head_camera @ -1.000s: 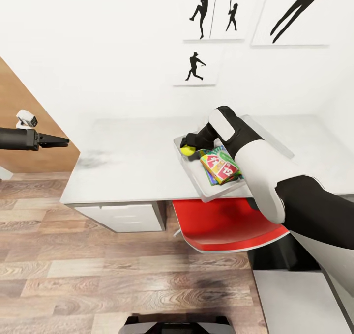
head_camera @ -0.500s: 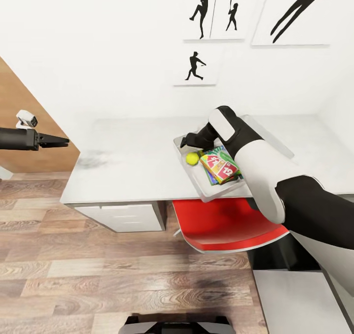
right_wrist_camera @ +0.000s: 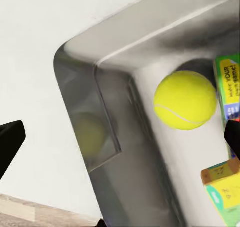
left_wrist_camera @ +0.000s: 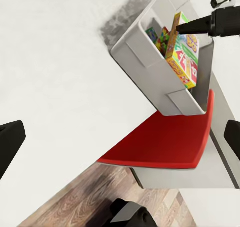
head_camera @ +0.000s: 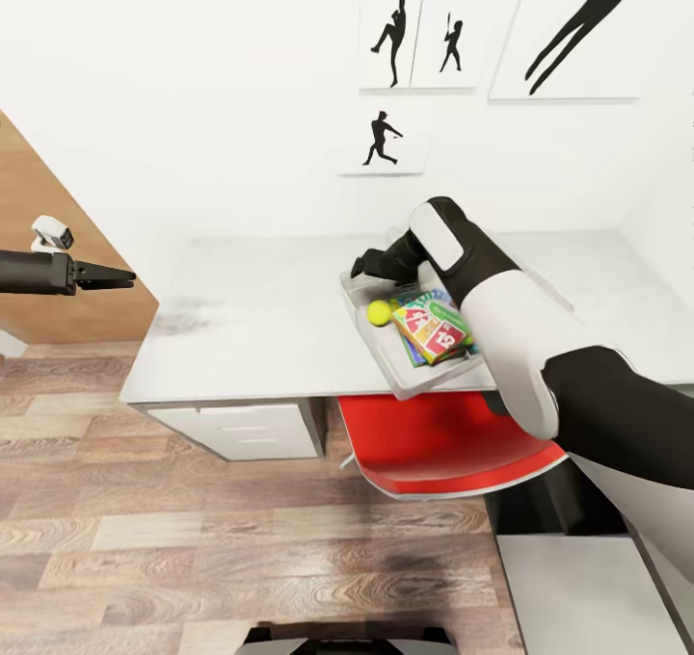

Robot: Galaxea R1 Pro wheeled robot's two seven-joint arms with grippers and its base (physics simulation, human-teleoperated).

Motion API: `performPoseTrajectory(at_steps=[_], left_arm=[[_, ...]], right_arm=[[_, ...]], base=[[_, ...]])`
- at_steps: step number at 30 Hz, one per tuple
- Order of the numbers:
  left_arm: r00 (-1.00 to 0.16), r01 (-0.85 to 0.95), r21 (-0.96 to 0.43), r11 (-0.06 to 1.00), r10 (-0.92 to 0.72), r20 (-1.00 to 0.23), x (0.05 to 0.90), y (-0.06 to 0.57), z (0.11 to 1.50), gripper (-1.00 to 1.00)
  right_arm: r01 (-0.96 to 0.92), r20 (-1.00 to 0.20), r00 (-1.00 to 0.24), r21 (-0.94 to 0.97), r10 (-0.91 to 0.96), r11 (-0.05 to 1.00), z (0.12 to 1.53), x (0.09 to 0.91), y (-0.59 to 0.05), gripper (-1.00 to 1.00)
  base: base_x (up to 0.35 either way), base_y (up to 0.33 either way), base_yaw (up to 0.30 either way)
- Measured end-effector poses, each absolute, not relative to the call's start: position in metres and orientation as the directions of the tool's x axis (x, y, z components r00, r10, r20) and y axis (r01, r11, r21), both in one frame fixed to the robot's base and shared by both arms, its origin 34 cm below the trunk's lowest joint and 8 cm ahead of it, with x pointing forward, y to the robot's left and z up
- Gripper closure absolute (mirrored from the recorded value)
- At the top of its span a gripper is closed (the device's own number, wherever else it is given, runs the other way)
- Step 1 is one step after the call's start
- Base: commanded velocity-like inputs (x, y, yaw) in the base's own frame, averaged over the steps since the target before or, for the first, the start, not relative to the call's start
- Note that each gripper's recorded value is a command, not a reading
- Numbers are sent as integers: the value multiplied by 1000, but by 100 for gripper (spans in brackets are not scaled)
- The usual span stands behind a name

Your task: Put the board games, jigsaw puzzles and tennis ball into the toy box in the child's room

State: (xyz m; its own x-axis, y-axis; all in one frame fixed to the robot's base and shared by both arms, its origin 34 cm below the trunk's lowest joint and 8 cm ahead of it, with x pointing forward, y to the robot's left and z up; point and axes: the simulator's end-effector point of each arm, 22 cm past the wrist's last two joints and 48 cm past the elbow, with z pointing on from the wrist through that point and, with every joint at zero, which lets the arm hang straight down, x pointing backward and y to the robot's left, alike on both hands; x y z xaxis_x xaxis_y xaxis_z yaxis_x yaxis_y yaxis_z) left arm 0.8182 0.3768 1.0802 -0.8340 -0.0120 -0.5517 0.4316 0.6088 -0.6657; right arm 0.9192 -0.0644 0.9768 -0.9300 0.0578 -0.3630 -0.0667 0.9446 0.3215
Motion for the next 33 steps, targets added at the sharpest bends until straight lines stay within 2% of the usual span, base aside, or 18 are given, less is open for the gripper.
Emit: performPoseTrajectory(at_steps=[9, 16, 20, 33], left_arm=[[-825, 440, -658, 611, -14, -565, 817, 379, 1091, -100], [-819, 435, -643, 631, -20, -573, 813, 393, 1101, -100], [-814, 437, -637, 635, -22, -580, 812, 396, 1107, -100], [-802, 443, -622, 646, -24, -596, 808, 403, 1122, -100]], right_arm=[[-131, -496, -865, 368, 75, 921, 1037, 937, -49, -100], [-146, -519, -850, 389, 85, 909, 1052, 936, -44, -100], [-155, -520, -844, 476, 135, 866, 1065, 929, -36, -100], [-38, -384, -825, 770, 414, 637, 1070, 895, -160, -100]], base=[[0, 0, -5], [0, 0, -60], [0, 0, -70], [0, 0, -73]])
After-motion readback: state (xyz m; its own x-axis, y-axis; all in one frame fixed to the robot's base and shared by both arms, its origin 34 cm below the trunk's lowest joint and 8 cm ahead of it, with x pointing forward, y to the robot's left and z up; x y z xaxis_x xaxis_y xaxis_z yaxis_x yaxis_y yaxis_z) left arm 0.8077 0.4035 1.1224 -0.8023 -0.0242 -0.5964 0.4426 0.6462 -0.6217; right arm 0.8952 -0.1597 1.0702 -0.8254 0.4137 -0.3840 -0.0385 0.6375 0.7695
